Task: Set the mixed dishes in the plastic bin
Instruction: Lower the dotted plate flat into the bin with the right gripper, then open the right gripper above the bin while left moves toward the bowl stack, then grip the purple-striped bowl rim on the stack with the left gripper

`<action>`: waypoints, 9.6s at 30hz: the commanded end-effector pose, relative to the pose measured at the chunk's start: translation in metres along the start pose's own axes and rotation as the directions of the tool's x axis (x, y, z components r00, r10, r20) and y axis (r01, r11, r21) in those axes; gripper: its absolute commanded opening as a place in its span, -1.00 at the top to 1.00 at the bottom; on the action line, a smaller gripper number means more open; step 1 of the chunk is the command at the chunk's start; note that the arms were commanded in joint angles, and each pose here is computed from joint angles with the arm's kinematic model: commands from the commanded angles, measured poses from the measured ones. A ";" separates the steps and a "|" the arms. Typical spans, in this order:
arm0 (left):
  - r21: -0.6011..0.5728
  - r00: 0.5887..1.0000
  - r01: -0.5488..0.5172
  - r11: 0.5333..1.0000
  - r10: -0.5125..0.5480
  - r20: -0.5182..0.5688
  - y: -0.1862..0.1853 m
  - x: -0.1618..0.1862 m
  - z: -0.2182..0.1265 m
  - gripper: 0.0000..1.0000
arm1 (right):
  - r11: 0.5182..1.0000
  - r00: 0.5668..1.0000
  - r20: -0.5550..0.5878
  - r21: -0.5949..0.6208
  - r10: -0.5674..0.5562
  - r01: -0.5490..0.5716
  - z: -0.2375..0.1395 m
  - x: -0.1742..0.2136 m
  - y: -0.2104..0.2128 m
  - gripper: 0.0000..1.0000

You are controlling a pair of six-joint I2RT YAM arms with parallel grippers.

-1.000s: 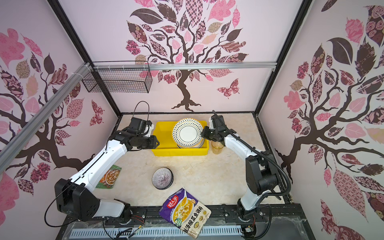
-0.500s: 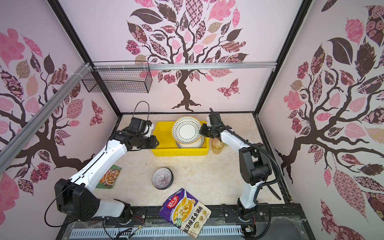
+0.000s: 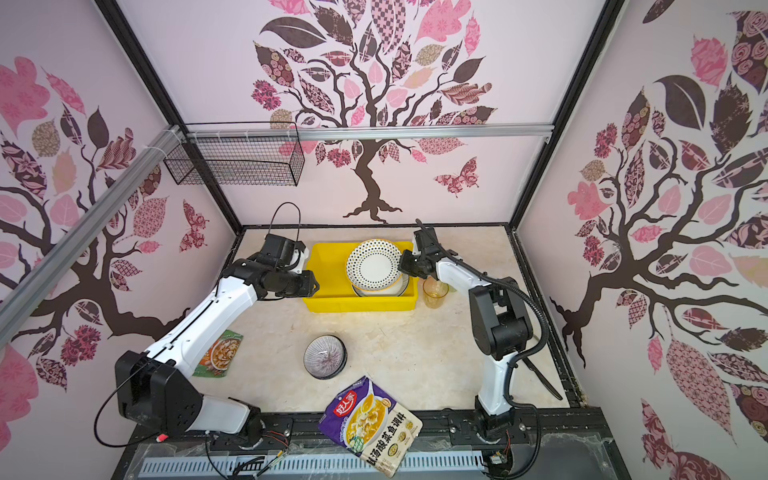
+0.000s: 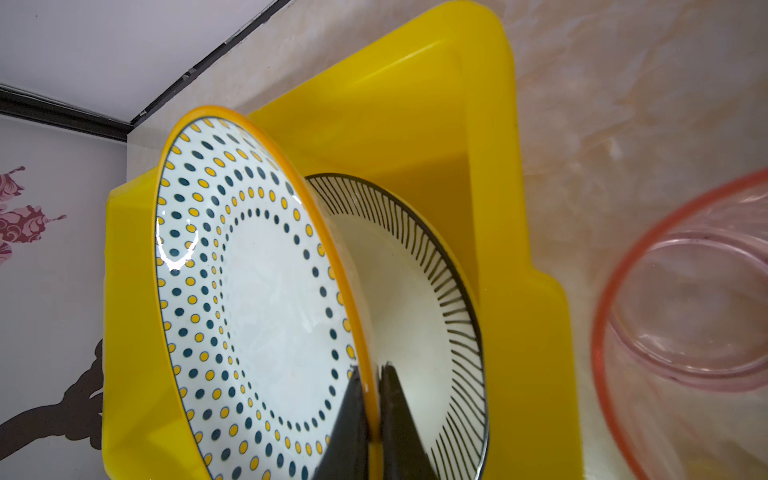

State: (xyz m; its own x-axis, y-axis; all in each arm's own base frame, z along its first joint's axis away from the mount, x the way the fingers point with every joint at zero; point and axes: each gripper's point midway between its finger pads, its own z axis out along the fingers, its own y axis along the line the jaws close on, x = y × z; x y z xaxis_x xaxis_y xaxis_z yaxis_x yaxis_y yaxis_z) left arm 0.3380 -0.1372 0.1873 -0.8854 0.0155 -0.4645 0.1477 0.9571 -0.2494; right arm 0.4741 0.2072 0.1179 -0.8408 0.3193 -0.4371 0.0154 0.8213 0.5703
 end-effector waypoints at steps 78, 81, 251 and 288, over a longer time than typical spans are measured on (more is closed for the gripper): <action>0.007 0.996 -0.001 1.000 0.000 0.085 -0.004 -0.018 -0.024 0.26 | 0.963 0.987 -0.146 0.249 -0.064 0.099 0.028 0.025 -0.060 0.92; 0.007 0.996 0.001 1.000 -0.002 0.090 -0.004 -0.018 -0.026 0.26 | 0.965 0.986 -0.155 0.244 -0.060 0.098 0.025 0.026 -0.058 0.89; -0.113 0.924 0.129 0.985 -0.161 -0.348 0.008 0.192 0.031 0.43 | 0.931 0.968 -0.095 -0.309 -0.234 0.194 -0.098 0.096 0.072 0.20; -0.075 0.958 0.062 0.995 -0.081 -0.277 -0.006 0.157 -0.014 1.00 | 0.917 0.962 -0.121 -0.349 -0.247 0.191 -0.105 0.110 0.080 0.25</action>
State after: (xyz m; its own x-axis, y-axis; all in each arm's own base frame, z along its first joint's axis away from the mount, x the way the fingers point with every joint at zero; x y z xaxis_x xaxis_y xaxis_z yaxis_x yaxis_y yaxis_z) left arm 0.1799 -0.1264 0.1000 -0.9936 -0.0039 -0.1128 0.0152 0.9857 -0.1677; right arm 0.3332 0.2580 0.1769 -0.8874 0.0500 -0.4583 -0.3110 0.6689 0.6752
